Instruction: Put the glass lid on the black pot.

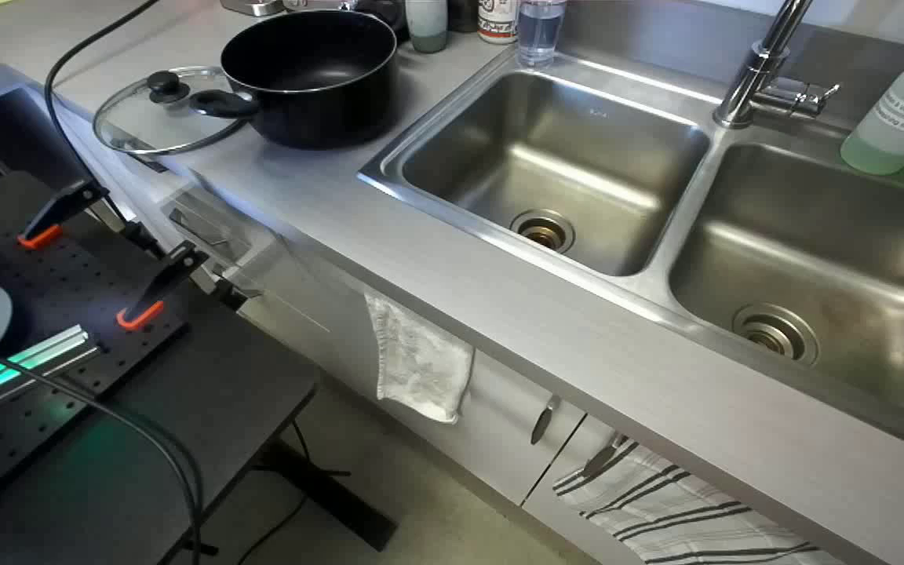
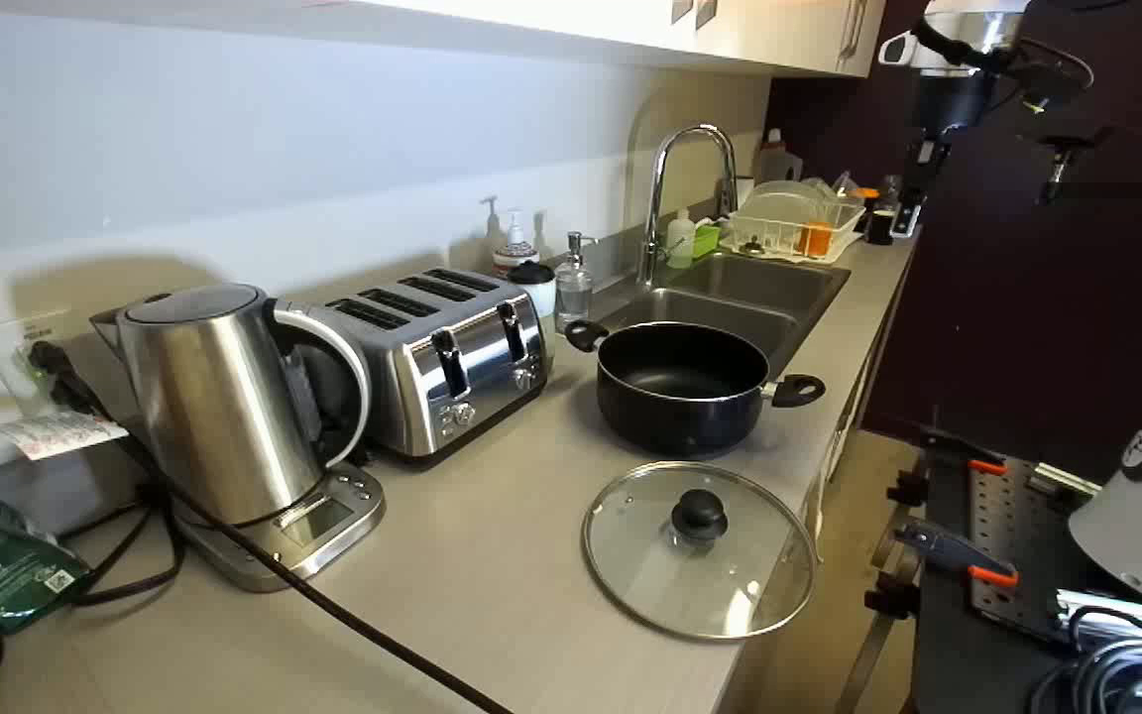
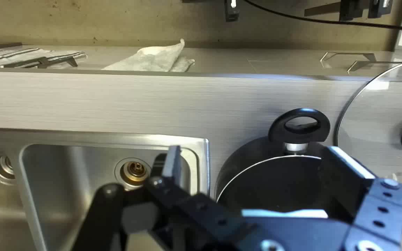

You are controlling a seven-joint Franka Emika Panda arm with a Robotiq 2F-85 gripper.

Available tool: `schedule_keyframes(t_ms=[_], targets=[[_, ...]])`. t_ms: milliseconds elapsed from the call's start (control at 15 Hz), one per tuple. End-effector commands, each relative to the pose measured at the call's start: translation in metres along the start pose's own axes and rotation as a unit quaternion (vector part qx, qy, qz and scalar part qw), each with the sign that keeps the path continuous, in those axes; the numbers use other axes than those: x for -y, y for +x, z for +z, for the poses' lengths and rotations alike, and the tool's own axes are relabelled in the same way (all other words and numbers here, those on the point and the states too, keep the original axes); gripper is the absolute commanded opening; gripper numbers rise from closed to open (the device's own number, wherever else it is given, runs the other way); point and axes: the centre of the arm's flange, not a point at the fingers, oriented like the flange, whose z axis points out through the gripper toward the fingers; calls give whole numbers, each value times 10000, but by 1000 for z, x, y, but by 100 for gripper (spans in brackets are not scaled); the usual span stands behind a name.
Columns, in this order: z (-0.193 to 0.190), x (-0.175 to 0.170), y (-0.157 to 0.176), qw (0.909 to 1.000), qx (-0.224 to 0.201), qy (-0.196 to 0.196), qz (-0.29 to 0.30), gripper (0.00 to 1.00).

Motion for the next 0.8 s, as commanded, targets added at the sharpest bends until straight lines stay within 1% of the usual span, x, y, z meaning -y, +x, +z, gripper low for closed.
schedule_keyframes(t_ms=[0,533,733], targets=[[1,0,0,10000,14,3,-2,100],[3,1,0,10000,40,8,-5,100],[7,19,8,9994,31,-61,-325,100]])
